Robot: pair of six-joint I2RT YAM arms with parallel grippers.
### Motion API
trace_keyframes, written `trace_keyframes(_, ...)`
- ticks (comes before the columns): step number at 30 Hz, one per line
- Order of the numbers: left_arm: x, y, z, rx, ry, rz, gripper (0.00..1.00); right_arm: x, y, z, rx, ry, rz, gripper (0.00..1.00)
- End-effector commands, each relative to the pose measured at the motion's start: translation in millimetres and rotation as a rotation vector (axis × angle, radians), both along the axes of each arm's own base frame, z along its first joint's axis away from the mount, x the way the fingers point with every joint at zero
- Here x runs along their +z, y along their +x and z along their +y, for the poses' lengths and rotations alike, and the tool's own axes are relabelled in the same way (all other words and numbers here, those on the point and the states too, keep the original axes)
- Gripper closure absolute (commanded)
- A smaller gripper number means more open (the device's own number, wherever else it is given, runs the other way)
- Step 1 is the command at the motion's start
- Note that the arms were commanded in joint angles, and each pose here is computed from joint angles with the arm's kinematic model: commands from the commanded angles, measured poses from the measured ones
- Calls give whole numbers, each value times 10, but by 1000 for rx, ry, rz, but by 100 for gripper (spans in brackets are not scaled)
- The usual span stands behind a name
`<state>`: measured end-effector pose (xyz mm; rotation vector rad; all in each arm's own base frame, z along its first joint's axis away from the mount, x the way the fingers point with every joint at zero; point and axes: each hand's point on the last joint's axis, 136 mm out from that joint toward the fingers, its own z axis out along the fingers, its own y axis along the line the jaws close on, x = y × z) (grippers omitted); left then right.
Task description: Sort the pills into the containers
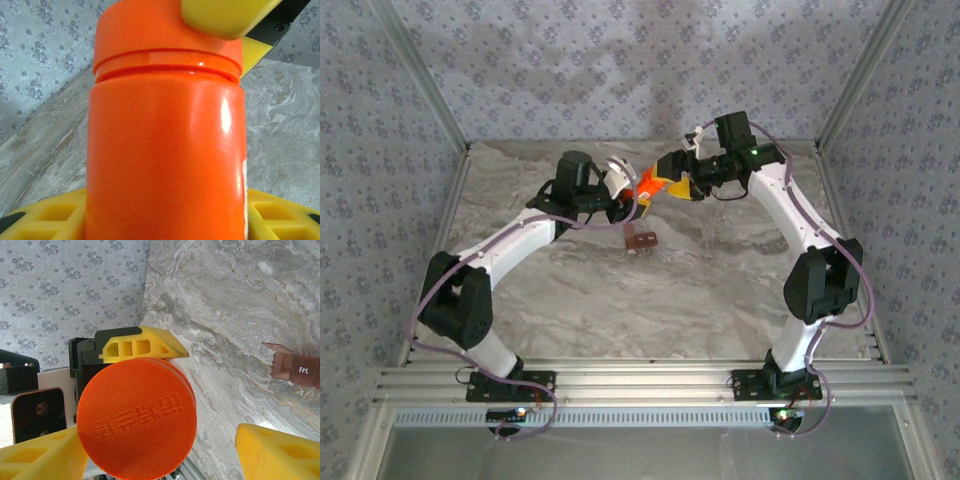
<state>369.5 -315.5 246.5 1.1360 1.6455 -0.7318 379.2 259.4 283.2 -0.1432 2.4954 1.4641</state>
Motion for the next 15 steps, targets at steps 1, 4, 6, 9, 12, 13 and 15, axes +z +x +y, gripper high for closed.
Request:
trace_keyframes(1,261,-43,-2,-21,-53,-49,100,35,-19,32,23,12,0,23)
trace_keyframes(4,253,-49,-13,-30,-57,-35,100,77,-4,75,28,18,-10,24)
trace_keyframes(6,223,-62,-25,-35,-56,-25,100,106,10,103,30,24,-14,26)
trace_keyframes(9,210,-69,-32,-37,-56,-18,100,133,14,134,36,28,-19,32)
trace_keyframes(12,197,-80,-33,-41,-54,-11,100,146,13,146,38,32,-19,34)
trace_keyframes(13,195,-84,-34,-45,-54,-9,100,141,16,149,39,33,-18,34)
trace_keyframes(15,175,-90,-37,-48,-50,-1,100,149,17,159,40,36,-18,36)
